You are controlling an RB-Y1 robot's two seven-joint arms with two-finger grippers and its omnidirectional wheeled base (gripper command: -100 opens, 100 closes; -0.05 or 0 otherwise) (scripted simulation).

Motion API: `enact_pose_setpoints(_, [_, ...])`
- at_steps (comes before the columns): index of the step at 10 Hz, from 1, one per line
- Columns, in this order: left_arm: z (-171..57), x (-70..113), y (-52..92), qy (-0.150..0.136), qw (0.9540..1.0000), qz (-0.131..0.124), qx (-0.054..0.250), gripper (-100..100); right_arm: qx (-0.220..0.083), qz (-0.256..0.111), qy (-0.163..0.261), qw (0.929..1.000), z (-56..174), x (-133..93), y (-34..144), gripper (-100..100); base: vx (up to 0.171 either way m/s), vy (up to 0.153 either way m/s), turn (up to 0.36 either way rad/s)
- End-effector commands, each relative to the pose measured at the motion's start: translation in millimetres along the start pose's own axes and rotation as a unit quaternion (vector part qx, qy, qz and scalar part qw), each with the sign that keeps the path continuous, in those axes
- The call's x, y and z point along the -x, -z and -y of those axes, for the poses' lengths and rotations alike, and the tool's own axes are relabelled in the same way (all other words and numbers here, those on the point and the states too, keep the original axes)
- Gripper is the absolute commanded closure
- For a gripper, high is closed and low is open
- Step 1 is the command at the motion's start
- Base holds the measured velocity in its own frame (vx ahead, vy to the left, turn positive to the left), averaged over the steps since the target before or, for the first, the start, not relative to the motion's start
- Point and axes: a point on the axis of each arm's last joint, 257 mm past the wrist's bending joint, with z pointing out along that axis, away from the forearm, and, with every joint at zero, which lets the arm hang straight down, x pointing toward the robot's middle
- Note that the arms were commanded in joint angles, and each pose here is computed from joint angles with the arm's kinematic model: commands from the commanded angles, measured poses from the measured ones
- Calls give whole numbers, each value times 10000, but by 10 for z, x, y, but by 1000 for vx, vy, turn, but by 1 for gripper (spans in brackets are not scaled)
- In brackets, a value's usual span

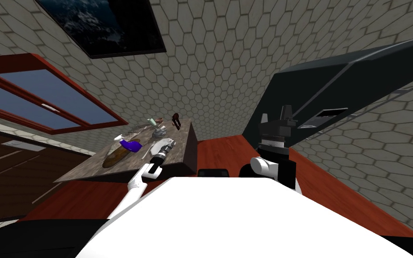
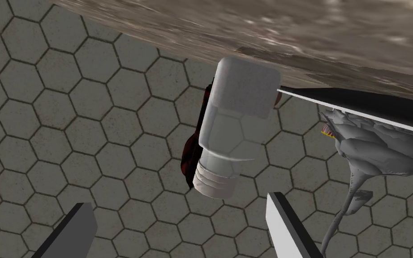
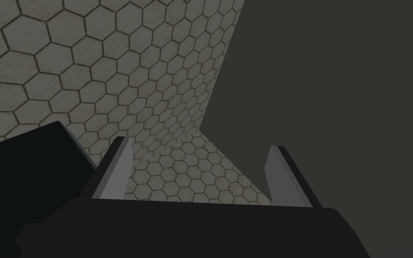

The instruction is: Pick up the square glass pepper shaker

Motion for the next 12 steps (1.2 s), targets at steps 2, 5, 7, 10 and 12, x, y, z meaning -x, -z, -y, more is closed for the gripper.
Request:
enact_pose_setpoints(2, [-188,-117,24,-78,9997,-147,186,-100,0,0,0,10000,0,0,0,0,76,9,-1])
enact_pose_setpoints(5, [-221,-153,35,-97,9995,-185,229,0,0,0,0,10000,0,0,0,0,29,10,0])
enact_pose_setpoints(7, [-235,-132,-130,-114,9996,-155,195,-100,1,0,-1,10000,0,-1,-1,0,-37,-12,8])
enact_pose_setpoints(10, [-284,-140,-282,-123,9996,-162,204,-100,1,0,-1,10000,0,-1,-1,0,-44,-11,5])
enact_pose_setpoints(12, [-226,-59,-462,-147,9998,-89,111,-100,1,0,-1,10000,0,-1,-1,0,-50,-15,8])
